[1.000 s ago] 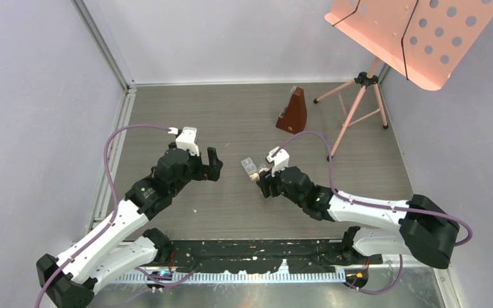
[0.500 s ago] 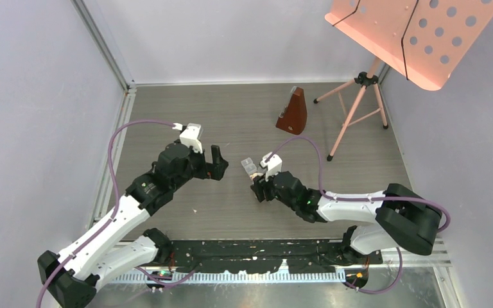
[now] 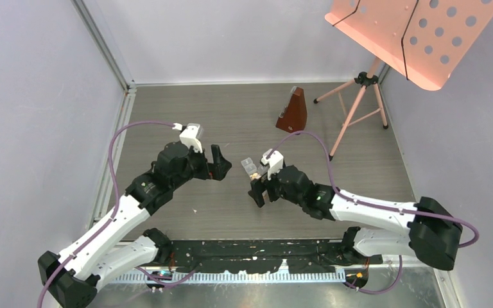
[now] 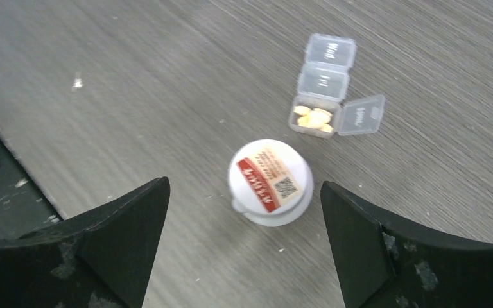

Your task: Sort the pills into containers

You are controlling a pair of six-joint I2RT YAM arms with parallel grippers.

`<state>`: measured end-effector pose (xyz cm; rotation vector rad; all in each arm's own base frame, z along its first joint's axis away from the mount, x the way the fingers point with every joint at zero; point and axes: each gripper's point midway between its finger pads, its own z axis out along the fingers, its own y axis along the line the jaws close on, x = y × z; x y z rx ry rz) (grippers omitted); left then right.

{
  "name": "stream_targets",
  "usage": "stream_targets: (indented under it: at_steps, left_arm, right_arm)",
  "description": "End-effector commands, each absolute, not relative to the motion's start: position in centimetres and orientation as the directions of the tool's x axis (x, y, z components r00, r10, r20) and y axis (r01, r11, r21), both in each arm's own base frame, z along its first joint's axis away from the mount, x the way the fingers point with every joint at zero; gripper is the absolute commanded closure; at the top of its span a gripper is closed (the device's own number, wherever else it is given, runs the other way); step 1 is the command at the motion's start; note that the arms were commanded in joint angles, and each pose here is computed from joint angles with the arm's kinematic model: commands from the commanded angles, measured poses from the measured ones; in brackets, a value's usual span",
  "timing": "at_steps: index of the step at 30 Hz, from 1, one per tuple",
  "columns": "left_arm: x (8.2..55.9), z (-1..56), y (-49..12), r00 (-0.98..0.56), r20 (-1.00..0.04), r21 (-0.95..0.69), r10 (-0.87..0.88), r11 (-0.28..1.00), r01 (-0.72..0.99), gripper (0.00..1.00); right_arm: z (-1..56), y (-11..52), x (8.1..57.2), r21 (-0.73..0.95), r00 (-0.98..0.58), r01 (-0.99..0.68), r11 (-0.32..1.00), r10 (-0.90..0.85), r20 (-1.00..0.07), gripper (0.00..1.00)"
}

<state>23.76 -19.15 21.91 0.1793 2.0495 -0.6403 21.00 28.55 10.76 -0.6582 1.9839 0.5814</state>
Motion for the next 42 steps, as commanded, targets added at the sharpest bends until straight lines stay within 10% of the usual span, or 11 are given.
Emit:
stream_targets:
  at_steps: [1, 13, 23, 30, 42]
  left_arm:
    - [23.5, 24.9, -21.1, -0.546, -0.814, -0.474, -0.198, 0.769, 0.428, 0.01]
    - [21.1, 23.2, -25.0, -0.766, -0.595, -0.711, -0.244, 0.605, 0.359, 0.15]
    - [21.3, 22.2, -25.5, -0.778, -0.57, -0.736, -0.264, 0.584, 0.341, 0.01]
    - [21.6, 20.4, -27.5, -0.848, -0.467, -0.793, -0.251, 0.543, 0.276, 0.27]
    - [22.5, 18.6, -29.0, -0.901, -0.298, -0.859, -0.317, 0.5, 0.108, 0.34]
  right_arm:
    - [13.2, 28.6, 18.0, 0.155, -0.444, -0.748, 0.645, -0.313, -0.839, 0.04]
    - [19.4, 25.4, 17.8, 0.398, -0.659, -0.546, 0.737, -0.085, -0.747, 0.21]
    - [17.4, 24.1, 20.0, 0.552, -0.856, -0.233, 0.801, 0.1, -0.507, 0.43]
    - [16.3, 25.1, 20.6, 0.598, -0.886, -0.165, 0.784, 0.148, -0.439, 0.49]
    - [15.7, 26.0, 21.4, 0.651, -0.901, -0.046, 0.758, 0.25, -0.356, 0.52]
